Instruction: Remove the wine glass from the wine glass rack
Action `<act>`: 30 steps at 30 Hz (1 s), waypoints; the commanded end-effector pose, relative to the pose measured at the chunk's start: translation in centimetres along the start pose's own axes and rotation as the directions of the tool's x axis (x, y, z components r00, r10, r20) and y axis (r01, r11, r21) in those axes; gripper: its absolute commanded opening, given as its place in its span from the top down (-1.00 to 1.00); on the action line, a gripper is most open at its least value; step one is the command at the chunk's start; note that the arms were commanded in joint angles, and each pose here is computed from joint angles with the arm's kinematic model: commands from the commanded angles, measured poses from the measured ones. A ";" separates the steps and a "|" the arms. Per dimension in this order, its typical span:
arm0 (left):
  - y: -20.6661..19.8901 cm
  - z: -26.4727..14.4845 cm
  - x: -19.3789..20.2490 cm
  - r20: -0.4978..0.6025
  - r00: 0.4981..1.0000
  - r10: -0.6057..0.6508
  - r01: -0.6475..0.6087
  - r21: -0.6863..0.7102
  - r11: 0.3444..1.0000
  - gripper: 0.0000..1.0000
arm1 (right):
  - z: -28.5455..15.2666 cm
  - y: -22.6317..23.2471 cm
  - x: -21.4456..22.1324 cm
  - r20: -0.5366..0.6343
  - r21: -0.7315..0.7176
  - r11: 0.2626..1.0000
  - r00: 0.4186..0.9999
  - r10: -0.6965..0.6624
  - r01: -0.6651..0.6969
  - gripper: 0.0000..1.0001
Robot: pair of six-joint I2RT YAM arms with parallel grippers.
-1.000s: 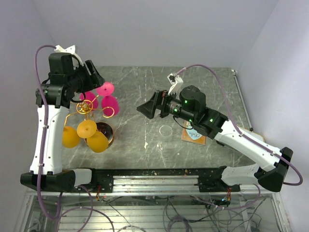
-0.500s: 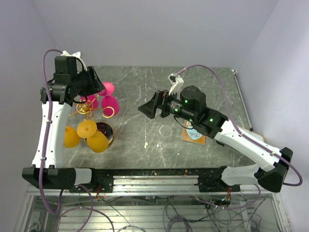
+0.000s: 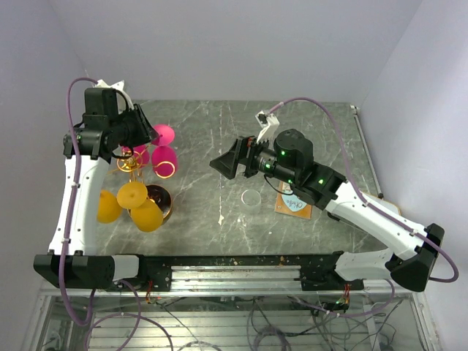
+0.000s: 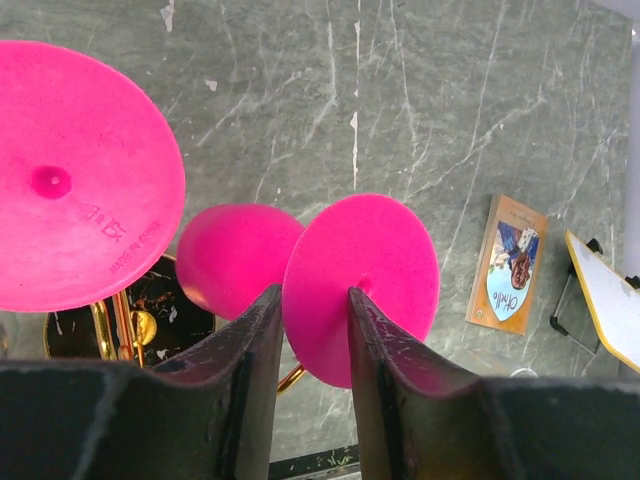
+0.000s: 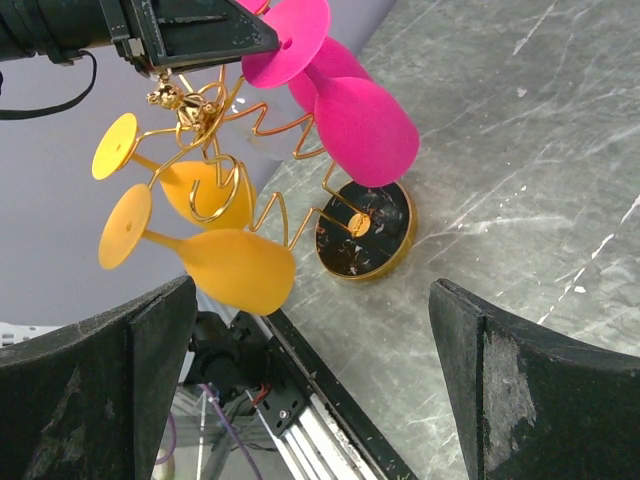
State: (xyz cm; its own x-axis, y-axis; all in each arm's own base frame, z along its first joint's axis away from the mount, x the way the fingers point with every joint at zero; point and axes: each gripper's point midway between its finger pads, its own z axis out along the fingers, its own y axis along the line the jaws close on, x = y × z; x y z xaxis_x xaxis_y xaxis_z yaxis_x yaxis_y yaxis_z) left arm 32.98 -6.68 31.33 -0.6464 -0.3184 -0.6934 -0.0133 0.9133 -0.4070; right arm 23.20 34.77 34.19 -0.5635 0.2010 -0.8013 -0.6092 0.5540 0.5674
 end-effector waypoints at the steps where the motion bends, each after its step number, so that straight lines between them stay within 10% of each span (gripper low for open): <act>1: 0.8 -0.6 0.4 0.000 1.000 0.003 -0.003 -0.028 1.000 0.27 | -0.8 0.5 -1.1 0.035 -0.018 1.000 0.999 -0.013 0.014 -0.99; 16: 0.3 -2.5 0.4 0.049 0.998 -0.042 0.043 -0.026 0.999 0.84 | -0.3 0.7 -1.1 0.026 -0.023 1.000 1.000 -0.009 0.010 -0.99; 30: 0.0 -2.6 -0.6 0.118 0.934 -0.338 0.338 0.023 0.941 0.87 | -0.3 1.0 -1.4 0.028 -0.029 1.000 1.000 0.000 0.001 -0.99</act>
State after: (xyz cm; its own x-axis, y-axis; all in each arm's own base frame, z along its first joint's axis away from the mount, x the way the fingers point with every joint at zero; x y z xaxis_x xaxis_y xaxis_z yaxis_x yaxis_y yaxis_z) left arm 30.96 -7.25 32.96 -0.5727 -0.5348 -0.6213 -0.1250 0.8060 -0.5786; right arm 23.01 34.87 34.21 -0.5678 0.1958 -0.7996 -0.6144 0.5457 0.5699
